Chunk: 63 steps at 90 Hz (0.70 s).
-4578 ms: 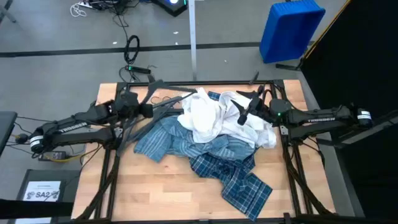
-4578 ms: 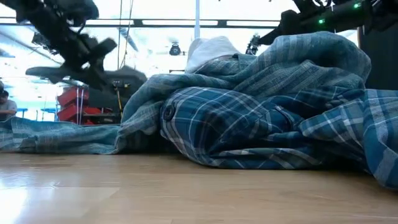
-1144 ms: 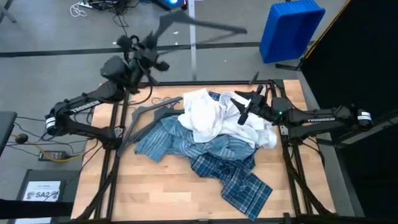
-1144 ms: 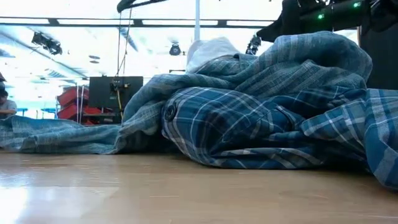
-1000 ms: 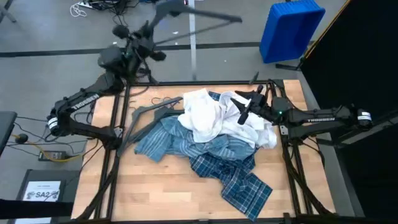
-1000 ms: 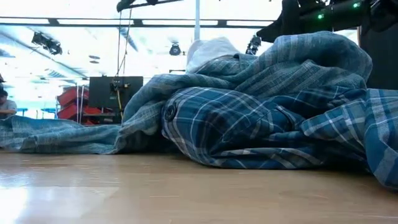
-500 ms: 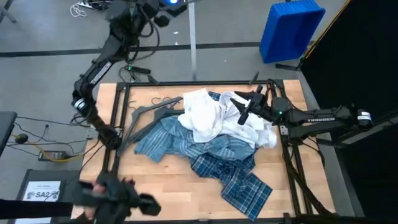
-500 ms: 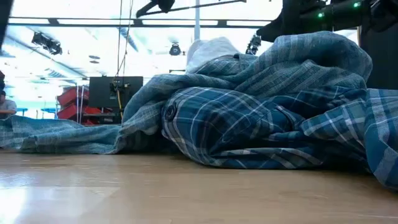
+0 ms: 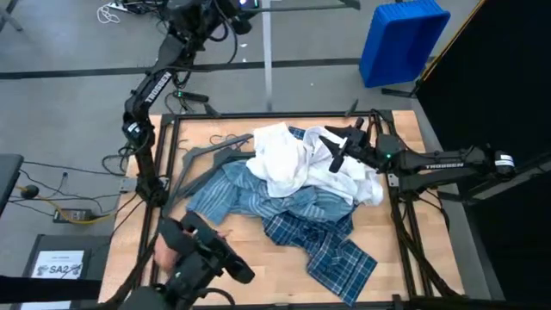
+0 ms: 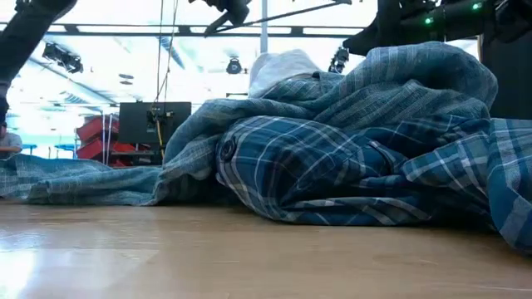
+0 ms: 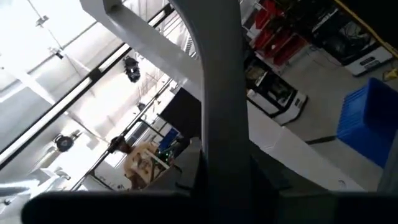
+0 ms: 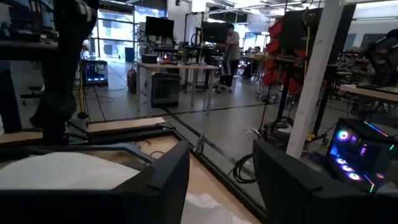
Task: Hang clothes
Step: Hang the black hanger on the hanging rack
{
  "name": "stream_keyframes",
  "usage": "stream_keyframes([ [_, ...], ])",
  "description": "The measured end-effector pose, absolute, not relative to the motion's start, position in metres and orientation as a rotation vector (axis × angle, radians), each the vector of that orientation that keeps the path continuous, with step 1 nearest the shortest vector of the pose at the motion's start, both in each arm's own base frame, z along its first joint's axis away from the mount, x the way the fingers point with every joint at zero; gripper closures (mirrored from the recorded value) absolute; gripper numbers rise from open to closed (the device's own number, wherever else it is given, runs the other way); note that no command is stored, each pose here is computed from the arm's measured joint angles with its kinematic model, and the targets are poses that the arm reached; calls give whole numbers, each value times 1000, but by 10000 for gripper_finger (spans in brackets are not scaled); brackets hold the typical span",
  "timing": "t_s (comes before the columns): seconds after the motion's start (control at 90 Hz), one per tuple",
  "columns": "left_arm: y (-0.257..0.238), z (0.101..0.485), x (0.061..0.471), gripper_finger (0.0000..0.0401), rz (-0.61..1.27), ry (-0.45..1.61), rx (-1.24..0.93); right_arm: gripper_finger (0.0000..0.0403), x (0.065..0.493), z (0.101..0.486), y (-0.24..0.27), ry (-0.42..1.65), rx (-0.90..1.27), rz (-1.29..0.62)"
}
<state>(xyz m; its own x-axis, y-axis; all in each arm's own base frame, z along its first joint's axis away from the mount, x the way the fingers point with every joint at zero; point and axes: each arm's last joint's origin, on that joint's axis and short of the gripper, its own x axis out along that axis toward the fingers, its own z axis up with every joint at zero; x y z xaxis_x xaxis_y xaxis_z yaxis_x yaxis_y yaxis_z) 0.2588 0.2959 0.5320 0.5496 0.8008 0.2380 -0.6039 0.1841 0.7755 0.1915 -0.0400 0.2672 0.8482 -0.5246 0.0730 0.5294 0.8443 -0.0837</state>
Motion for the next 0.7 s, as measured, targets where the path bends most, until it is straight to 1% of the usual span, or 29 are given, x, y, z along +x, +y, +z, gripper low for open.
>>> stream_keyframes([
  [0.222,290,534,252,193,1118,337,915,256,192,267,-40,-42,-104,-558],
  [0.289,281,541,244,162,1152,381,904,258,191,266,-40,-39,-104,-565],
  [0.356,271,545,240,138,1183,455,913,259,191,266,-40,-38,-107,-566],
  [0.467,250,549,237,115,1223,569,898,261,191,266,-40,-32,-130,-567],
  [0.544,230,551,232,110,1258,618,808,261,191,266,-41,-28,-142,-573],
  [0.611,208,551,224,110,1272,640,682,260,191,267,-43,-28,-142,-580],
  [0.7,184,541,210,120,1306,640,414,260,191,267,-44,-27,-141,-588],
])
